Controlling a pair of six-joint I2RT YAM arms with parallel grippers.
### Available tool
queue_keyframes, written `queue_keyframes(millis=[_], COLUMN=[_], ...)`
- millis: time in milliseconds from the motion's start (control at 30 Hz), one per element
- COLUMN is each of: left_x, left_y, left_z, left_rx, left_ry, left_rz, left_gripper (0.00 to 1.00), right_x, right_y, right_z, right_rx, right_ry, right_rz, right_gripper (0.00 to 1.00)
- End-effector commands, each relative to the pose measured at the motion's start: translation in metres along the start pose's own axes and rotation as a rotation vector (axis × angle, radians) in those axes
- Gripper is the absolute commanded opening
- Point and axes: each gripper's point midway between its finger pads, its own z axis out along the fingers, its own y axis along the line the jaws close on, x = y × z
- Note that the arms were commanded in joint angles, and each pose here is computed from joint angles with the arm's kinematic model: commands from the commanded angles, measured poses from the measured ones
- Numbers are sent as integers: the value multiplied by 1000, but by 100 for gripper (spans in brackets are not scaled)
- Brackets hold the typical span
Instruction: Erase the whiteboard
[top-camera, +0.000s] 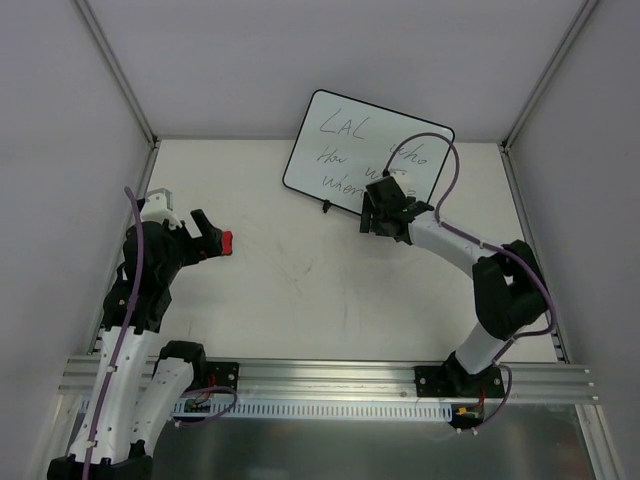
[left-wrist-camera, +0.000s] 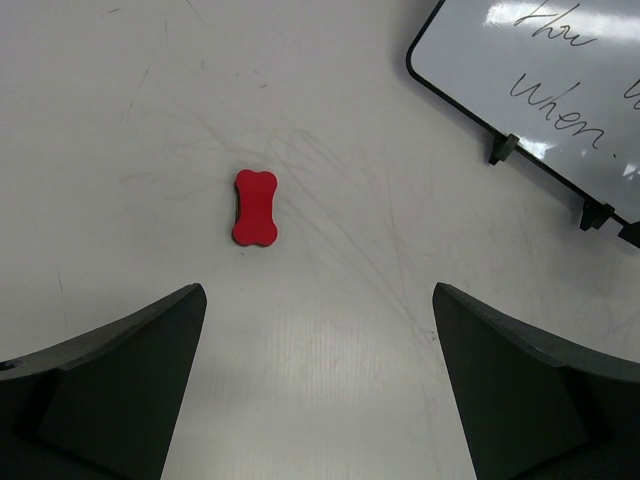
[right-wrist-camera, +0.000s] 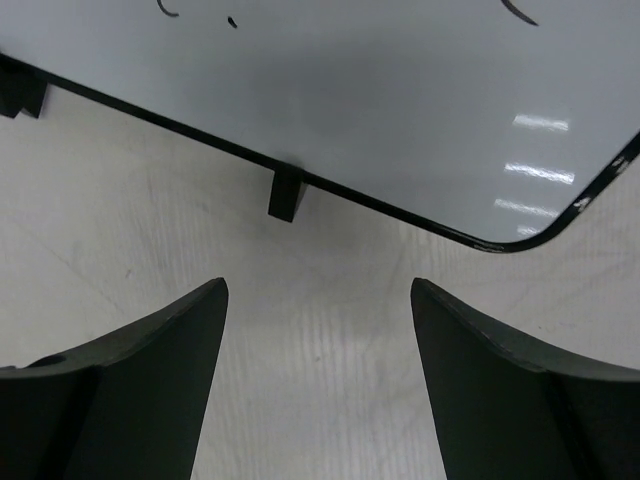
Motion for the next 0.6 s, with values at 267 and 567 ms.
queue_keyframes(millis=[267,567], left_x=[0,-1], left_y=[-4,-2], left_z=[-7,-6], left_rx=[17,7], left_ry=[-17,-13], left_rz=[-27,-28], left_gripper=[99,99], right_x=[-34,-26], right_y=[21,24], right_z=[34,54], right_rx=[116,159], right_ry=[-118,-84], right_rz=[197,200], right_gripper=[60,54])
